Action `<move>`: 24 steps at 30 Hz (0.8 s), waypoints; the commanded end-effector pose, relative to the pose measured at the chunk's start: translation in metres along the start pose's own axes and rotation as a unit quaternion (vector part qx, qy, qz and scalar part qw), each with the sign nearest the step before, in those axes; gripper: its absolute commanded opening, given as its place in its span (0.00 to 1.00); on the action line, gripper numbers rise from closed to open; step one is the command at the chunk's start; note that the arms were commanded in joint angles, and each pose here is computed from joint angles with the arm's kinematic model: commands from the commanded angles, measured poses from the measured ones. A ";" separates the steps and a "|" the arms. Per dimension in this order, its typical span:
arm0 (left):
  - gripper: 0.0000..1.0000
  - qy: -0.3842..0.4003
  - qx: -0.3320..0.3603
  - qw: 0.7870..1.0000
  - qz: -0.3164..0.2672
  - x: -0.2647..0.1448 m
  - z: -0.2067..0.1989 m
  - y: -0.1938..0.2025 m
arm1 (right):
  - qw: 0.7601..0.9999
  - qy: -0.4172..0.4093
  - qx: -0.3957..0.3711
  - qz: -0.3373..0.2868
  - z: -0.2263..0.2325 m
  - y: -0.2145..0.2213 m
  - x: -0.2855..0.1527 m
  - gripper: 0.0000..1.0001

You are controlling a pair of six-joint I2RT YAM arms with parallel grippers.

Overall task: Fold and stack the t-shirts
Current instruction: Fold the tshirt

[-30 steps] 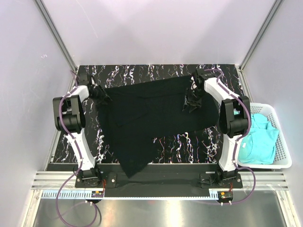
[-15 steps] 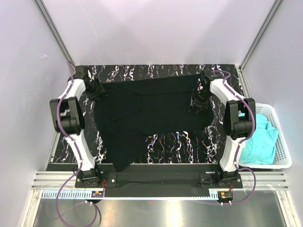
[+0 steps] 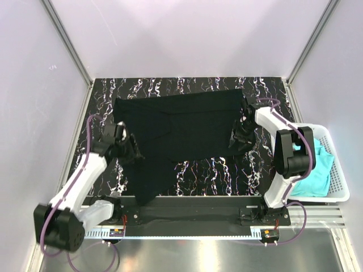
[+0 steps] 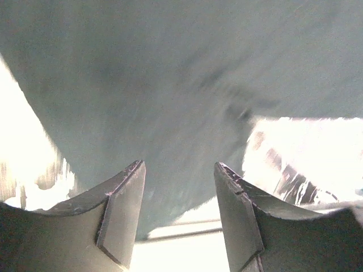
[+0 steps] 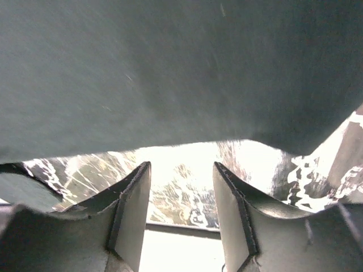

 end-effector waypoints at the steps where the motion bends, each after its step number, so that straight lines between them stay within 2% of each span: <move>1: 0.56 0.005 -0.054 0.999 -0.006 -0.019 0.005 0.023 | 0.999 -0.023 0.014 -0.025 0.002 0.006 -0.009 0.55; 5: 0.57 0.008 -0.085 0.996 0.022 -0.020 0.015 0.061 | 0.998 -0.044 0.022 -0.032 0.001 0.008 -0.012 0.56; 9: 0.57 -0.087 -0.106 0.990 0.040 -0.007 0.050 0.094 | 0.998 -0.053 0.020 -0.040 0.004 0.009 -0.021 0.57; 14: 0.57 -0.124 -0.154 0.980 -0.008 0.003 0.060 0.084 | 0.997 -0.051 0.027 -0.043 -0.001 0.016 -0.025 0.57; 17: 0.56 -0.119 -0.169 0.978 -0.015 0.014 0.057 0.079 | 0.996 -0.061 0.044 -0.037 -0.005 0.019 -0.026 0.57; 24: 0.51 -0.183 -0.204 0.962 -0.011 0.032 0.078 0.090 | 0.994 -0.063 0.054 -0.064 -0.017 0.018 -0.044 0.58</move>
Point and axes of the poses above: each gripper's point midway between its finger pads, its own x axis out along the fingers, its own z axis along the line the jaws close on, y = z × x, the point moved 3 cm from there along -x, back along the fingers, and after that the axes turned 2 degrees about -x, right-handed, at the moved point
